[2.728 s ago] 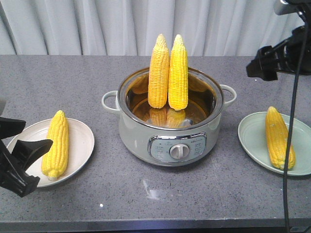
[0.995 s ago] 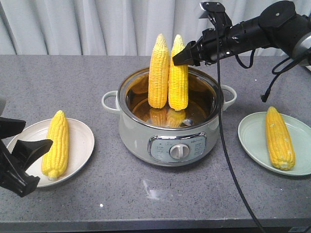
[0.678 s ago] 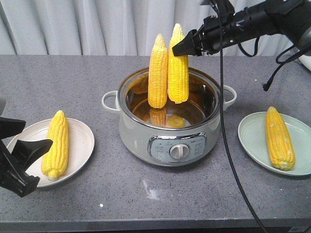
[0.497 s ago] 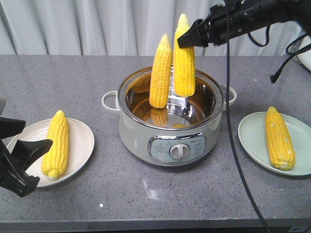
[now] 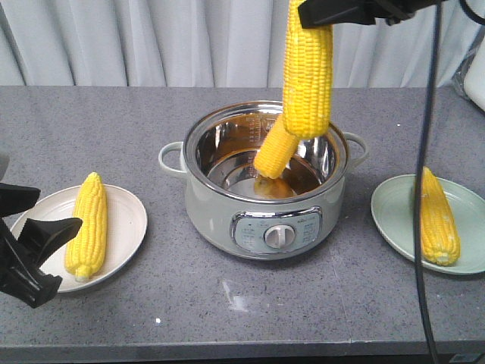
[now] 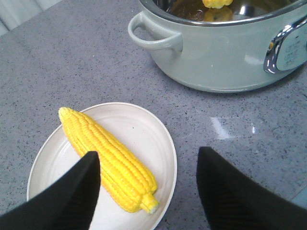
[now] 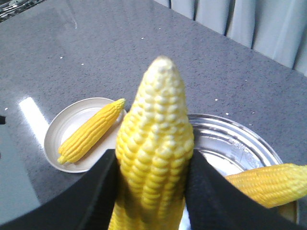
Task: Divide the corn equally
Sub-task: 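Grasp the paler corn cob with the right gripper and lift it out, then reach the left gripper into the pot to the last corn cob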
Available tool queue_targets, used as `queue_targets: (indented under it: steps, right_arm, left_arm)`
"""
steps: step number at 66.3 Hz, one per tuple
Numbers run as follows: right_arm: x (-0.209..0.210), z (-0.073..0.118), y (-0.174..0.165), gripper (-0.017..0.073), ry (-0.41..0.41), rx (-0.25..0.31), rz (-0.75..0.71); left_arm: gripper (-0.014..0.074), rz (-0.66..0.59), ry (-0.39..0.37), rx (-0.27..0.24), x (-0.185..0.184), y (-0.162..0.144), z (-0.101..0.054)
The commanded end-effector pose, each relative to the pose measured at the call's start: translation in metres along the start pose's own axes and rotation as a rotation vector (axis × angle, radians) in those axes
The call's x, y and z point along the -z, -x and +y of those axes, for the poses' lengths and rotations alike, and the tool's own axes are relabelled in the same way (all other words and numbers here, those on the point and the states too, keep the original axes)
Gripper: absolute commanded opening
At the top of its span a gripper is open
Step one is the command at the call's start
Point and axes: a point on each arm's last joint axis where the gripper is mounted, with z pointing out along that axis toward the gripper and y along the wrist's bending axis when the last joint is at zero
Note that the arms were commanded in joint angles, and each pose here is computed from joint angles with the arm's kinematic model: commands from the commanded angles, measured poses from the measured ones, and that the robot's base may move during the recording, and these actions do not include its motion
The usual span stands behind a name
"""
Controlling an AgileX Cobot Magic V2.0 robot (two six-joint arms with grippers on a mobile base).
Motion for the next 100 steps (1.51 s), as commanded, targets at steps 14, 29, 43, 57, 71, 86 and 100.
queue_targets:
  steps: [14,29,43,57,71,86,100]
  right_arm:
    - [0.057,0.065,-0.020,0.0204,-0.039,0.066,-0.137]
    - [0.080,0.097,-0.050,0.0204,-0.063,0.079,-0.160]
    - [0.091,0.118,-0.073,0.0204,-0.071,0.079,-0.166]
    - [0.094,0.127,-0.094,0.0204,-0.077,0.078,-0.162]
    - [0.100,0.135,-0.099,0.0204,-0.087,0.103,-0.177]
    - [0.100,0.136,-0.099,0.0204,-0.082,0.101,-0.180]
    - [0.100,0.136,-0.099,0.0204,-0.081,0.101,-0.180]
  left_arm:
    - [0.0417,-0.101,0.012,-0.001,0.007,0.013,0.002]
    - [0.0417,-0.101,0.012,-0.001,0.007,0.013,0.002]
    - [0.0417,-0.101,0.012,-0.001,0.007,0.013,0.002]
    - [0.0417,-0.101,0.012,-0.001,0.007,0.013,0.002]
    - [0.0417,-0.101,0.012,-0.001,0.007,0.013,0.002]
    - [0.0417,-0.111,0.013,0.001,0.007,0.014,0.002]
    - [0.0417,-0.122,0.012,0.005,0.007,0.015,0.002]
